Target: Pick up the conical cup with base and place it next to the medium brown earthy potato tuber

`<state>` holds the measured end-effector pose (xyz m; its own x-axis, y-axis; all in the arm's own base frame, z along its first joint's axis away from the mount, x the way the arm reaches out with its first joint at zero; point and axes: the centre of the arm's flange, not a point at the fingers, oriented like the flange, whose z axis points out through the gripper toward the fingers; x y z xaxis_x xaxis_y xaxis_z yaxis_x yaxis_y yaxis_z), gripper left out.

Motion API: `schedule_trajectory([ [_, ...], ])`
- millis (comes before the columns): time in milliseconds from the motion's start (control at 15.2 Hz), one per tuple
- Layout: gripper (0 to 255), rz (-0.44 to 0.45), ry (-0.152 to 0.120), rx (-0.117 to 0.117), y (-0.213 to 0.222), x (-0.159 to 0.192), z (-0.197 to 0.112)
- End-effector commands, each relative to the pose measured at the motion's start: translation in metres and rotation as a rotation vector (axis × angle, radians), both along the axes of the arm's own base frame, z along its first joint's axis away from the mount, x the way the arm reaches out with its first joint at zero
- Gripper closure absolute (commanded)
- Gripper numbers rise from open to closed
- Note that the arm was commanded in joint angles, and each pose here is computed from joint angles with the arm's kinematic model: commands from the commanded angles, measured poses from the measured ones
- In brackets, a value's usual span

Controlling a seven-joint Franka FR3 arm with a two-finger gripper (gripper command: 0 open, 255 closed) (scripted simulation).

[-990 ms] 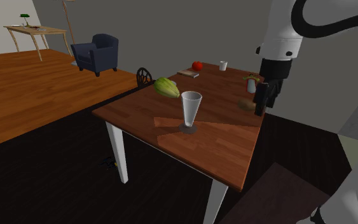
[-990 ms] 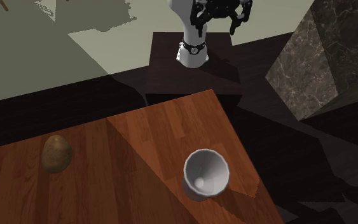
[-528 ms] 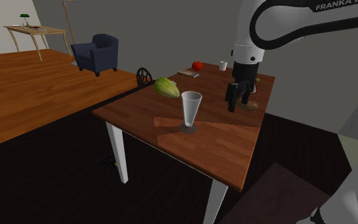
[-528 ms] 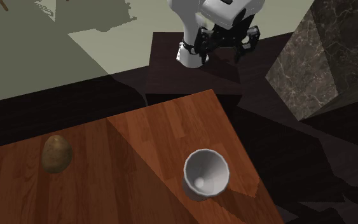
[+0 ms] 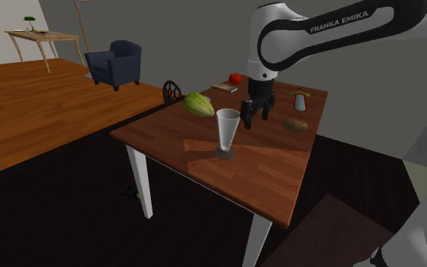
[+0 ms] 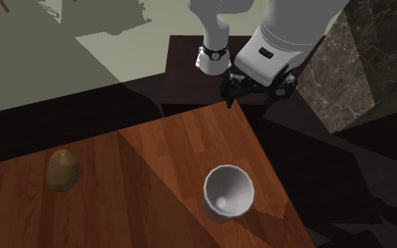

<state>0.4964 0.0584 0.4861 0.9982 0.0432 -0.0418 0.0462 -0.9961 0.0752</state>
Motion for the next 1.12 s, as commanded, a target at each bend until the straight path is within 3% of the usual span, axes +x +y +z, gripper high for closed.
schedule_trajectory([
  [0,0,-0.003,-0.012,-0.014,0.004,0.028,-0.007],
  [792,0,-0.020,-0.079,-0.098,0.019,0.173,-0.043],
  [1056,0,-0.020,-0.080,-0.098,0.016,0.174,-0.059],
])
